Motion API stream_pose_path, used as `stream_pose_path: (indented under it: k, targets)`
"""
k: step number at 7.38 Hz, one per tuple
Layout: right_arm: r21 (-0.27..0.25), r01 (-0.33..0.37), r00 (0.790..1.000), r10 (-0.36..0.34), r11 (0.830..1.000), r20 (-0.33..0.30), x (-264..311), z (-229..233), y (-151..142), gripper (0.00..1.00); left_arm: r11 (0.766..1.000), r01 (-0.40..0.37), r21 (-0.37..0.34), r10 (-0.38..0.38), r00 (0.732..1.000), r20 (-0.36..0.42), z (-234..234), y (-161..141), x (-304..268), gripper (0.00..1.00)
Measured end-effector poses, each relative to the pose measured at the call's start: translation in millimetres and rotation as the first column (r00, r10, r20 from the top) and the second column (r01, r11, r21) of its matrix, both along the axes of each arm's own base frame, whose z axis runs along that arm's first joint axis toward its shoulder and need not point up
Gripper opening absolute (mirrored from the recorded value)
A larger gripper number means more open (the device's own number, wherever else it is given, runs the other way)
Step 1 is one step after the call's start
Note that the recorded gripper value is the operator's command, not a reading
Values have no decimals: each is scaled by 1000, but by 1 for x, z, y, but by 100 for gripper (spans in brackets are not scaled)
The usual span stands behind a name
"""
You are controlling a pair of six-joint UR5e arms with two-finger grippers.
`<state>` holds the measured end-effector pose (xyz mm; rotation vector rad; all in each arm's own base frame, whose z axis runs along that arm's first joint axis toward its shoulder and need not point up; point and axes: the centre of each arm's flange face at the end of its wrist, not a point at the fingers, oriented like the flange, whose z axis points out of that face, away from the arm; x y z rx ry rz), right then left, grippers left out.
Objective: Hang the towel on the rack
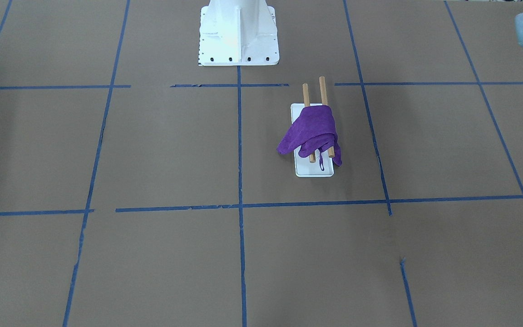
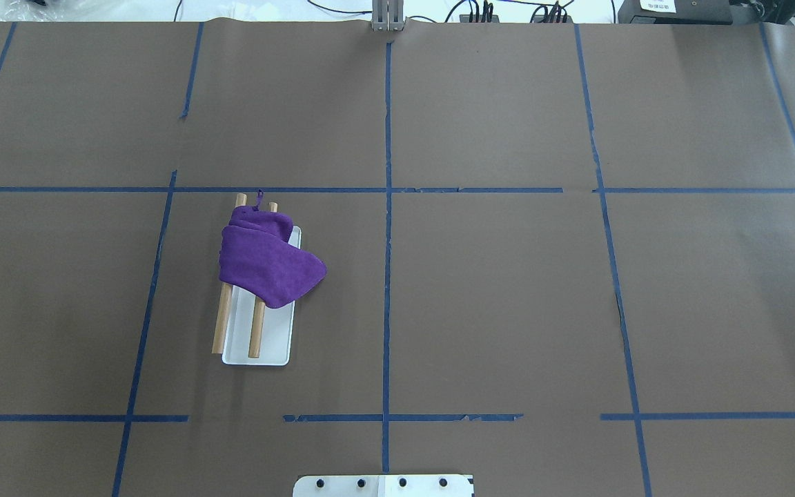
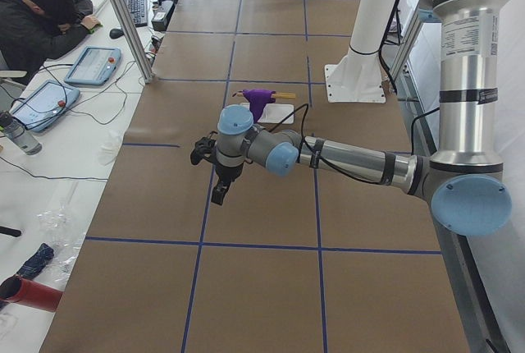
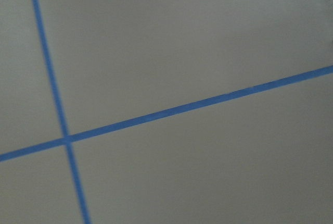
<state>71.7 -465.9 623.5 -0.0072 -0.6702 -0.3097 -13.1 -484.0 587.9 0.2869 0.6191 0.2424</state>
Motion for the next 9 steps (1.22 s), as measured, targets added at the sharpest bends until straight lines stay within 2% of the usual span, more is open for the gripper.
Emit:
stream_pose_path:
  k: [1,3,5,7,9]
  targets:
    - [-23,-24,1000,25,999,10,10,10,11,100,1000,10,-17,-10,1000,17,18,5,-30,100]
    - [-49,-57,998,59,997,26,14,14,17,100,997,17,-74,-15,1000,25,40,13,-47,100]
    - [-56,-72,997,74,996,33,13,12,17,100,986,6,-166,-10,1000,-26,53,21,-45,100]
    - [-56,-74,997,76,996,34,13,11,17,100,972,-2,-236,-16,997,-73,51,22,-42,100]
    - [-54,-74,996,76,996,35,13,10,17,100,969,11,-247,-31,997,-76,40,20,-48,100]
